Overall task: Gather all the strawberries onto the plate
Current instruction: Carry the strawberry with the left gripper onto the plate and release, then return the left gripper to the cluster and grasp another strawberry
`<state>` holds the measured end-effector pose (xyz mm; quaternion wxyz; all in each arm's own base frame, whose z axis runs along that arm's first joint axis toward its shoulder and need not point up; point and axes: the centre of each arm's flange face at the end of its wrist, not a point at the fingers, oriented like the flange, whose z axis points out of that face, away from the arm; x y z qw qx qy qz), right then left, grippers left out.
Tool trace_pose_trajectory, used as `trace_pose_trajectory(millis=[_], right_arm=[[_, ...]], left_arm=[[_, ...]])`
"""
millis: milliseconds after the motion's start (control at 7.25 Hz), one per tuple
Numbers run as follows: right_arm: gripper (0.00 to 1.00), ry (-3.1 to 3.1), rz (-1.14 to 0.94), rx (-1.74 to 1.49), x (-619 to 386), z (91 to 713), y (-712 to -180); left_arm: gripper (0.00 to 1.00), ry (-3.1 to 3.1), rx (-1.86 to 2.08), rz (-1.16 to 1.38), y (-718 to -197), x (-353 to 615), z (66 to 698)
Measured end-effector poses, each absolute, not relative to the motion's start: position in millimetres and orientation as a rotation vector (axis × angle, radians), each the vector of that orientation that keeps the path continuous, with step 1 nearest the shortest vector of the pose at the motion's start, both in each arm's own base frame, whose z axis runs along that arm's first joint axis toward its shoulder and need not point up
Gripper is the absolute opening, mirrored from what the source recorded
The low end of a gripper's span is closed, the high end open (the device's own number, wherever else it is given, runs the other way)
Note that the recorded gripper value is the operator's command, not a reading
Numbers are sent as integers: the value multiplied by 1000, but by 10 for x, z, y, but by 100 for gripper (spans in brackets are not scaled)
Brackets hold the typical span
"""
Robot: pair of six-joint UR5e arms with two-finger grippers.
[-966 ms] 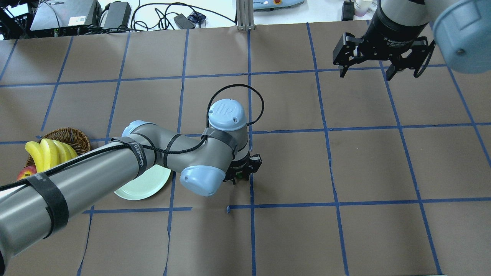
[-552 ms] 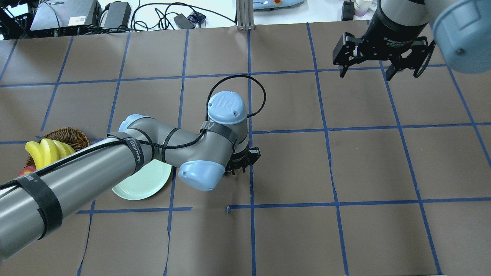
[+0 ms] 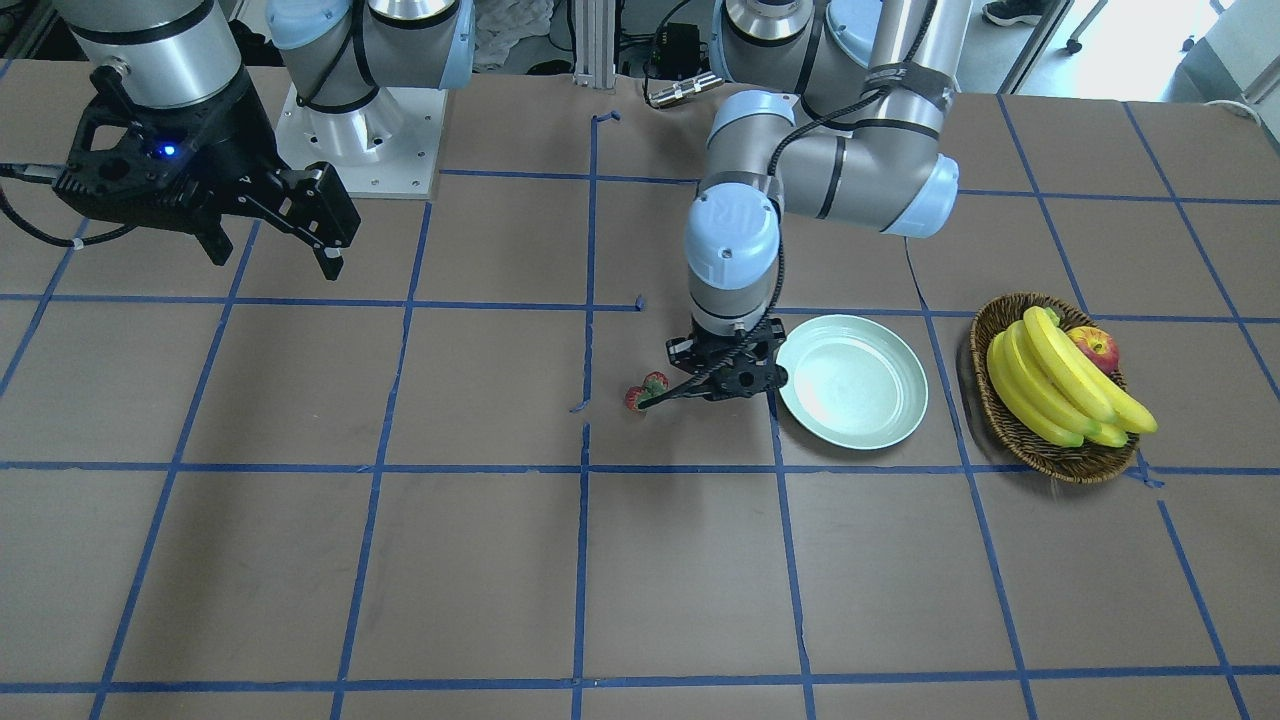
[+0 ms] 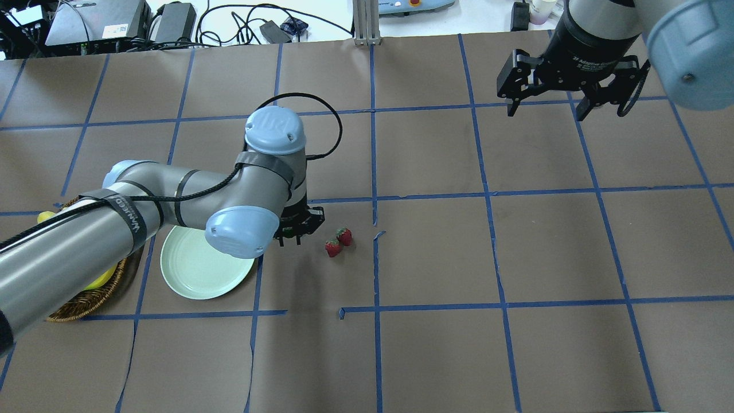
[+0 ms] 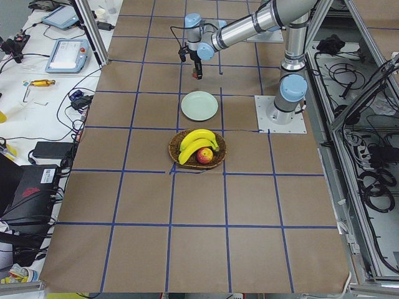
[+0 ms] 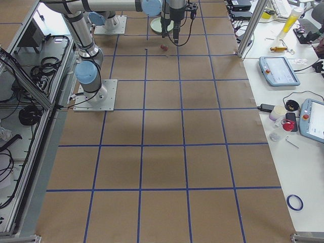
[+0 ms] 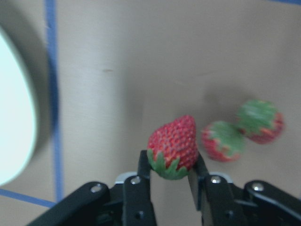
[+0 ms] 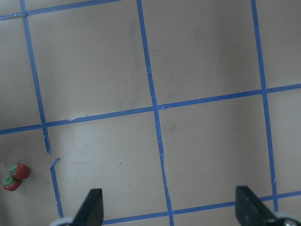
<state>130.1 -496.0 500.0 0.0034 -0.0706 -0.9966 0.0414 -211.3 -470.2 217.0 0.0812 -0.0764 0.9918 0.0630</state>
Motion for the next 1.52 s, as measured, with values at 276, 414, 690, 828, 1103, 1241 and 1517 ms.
trace_pose_trajectory(millis=[276, 414, 690, 828, 1103, 1241, 1517], right_arm=[[100, -3124, 129, -221, 1301, 4998, -4959], [100, -3124, 128, -221, 1302, 4995, -4958], [100, -3124, 127, -221, 1307, 4992, -4956], [100, -3124, 127, -221, 1308, 4991, -4956], [100, -3124, 127, -221, 1308, 4991, -4956], [100, -3124, 127, -221, 1308, 4991, -4955], [100, -3124, 127, -221, 1308, 4990, -4956]], left_arm=[[32, 2943, -160, 269, -4757, -1380, 2080], [99, 2938, -149, 304, -4767, -1082, 2037], [100, 2984, -141, 341, -4742, -991, 1992], [100, 3005, -114, 316, -4752, -1121, 2054], [97, 3053, 7, 162, -4898, -1756, 2411], [90, 3103, 49, 101, -4956, -2162, 2548], [77, 3143, 171, 67, -4896, -2742, 2398]])
